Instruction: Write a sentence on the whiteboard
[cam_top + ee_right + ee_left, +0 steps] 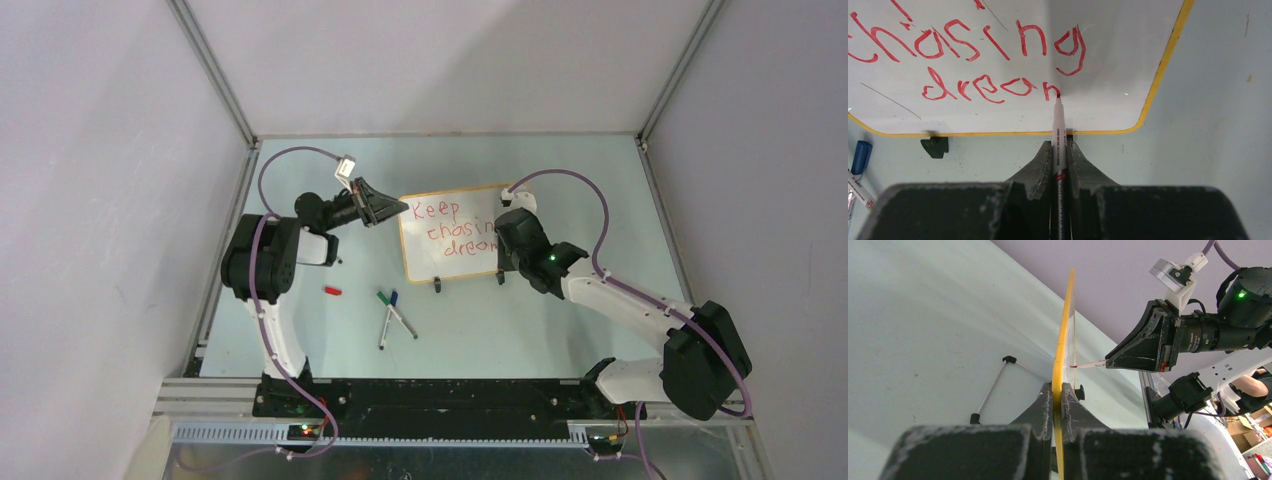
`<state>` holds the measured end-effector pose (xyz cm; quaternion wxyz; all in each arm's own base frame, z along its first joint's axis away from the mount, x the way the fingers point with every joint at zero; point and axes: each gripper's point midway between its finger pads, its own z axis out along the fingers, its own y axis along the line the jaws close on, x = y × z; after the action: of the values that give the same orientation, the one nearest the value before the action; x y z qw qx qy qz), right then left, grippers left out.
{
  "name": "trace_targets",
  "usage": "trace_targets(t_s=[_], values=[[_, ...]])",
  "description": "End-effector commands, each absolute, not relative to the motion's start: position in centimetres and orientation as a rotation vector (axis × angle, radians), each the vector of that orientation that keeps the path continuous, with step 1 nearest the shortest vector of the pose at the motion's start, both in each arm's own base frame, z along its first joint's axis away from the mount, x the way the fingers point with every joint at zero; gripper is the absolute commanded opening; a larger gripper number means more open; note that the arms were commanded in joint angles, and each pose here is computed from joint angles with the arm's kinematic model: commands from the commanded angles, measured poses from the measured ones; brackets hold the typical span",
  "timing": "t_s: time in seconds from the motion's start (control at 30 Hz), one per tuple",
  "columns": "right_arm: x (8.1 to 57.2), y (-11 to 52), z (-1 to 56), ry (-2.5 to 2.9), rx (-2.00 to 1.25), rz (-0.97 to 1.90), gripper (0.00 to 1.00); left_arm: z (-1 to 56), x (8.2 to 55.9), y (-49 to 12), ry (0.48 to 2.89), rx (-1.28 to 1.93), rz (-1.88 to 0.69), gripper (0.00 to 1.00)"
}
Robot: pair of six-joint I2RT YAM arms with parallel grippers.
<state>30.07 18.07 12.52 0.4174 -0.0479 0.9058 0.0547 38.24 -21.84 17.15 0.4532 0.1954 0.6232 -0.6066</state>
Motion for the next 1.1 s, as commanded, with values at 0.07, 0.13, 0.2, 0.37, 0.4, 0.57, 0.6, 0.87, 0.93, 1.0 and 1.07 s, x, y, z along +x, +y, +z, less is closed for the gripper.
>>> trace_targets(t_s=[0.07,0.13,0.2,0.37,0.4,0.57,0.6,0.87,0.93,1.0,1.07], values=[[31.7,18.7,15.0,2.2,-0.095,0.175,0.0,18.2,37.0,-22.1,1.446,0.632,-1.439,0.0],[31.9,18.7,15.1,2.197,-0.094,0.173,0.0,18.2,37.0,-22.1,1.446,0.632,-1.438,0.0],[31.9,18.7,15.2,2.195,-0.092,0.17,0.0,18.2,37.0,-22.1,1.446,0.633,-1.438,0.0],[32.1,18.5,15.8,2.178,-0.08,0.172,0.0,18.2,37.0,-22.1,1.446,0.633,-1.438,0.0],[32.1,18.5,15.8,2.177,-0.08,0.173,0.0,18.2,37.1,-22.1,1.446,0.631,-1.437,0.0],[32.1,18.2,16.0,2.174,-0.07,0.17,0.0,18.2,37.0,-22.1,1.445,0.632,-1.437,0.0],[32.2,18.2,15.9,2.175,-0.07,0.167,0.0,18.2,37.0,-22.1,1.445,0.632,-1.437,0.0],[32.2,17.0,15.9,2.185,-0.027,0.136,0.0,18.2,37.0,-22.1,1.445,0.632,-1.437,0.0],[32.1,16.9,15.9,2.188,-0.023,0.132,0.0,18.2,37.0,-22.1,1.446,0.632,-1.438,0.0],[32.0,16.8,15.7,2.194,-0.024,0.135,0.0,18.2,37.0,-22.1,1.446,0.632,-1.437,0.0],[32.0,16.9,15.5,2.203,-0.027,0.135,0.0,18.2,37.0,-22.1,1.445,0.632,-1.437,0.0]])
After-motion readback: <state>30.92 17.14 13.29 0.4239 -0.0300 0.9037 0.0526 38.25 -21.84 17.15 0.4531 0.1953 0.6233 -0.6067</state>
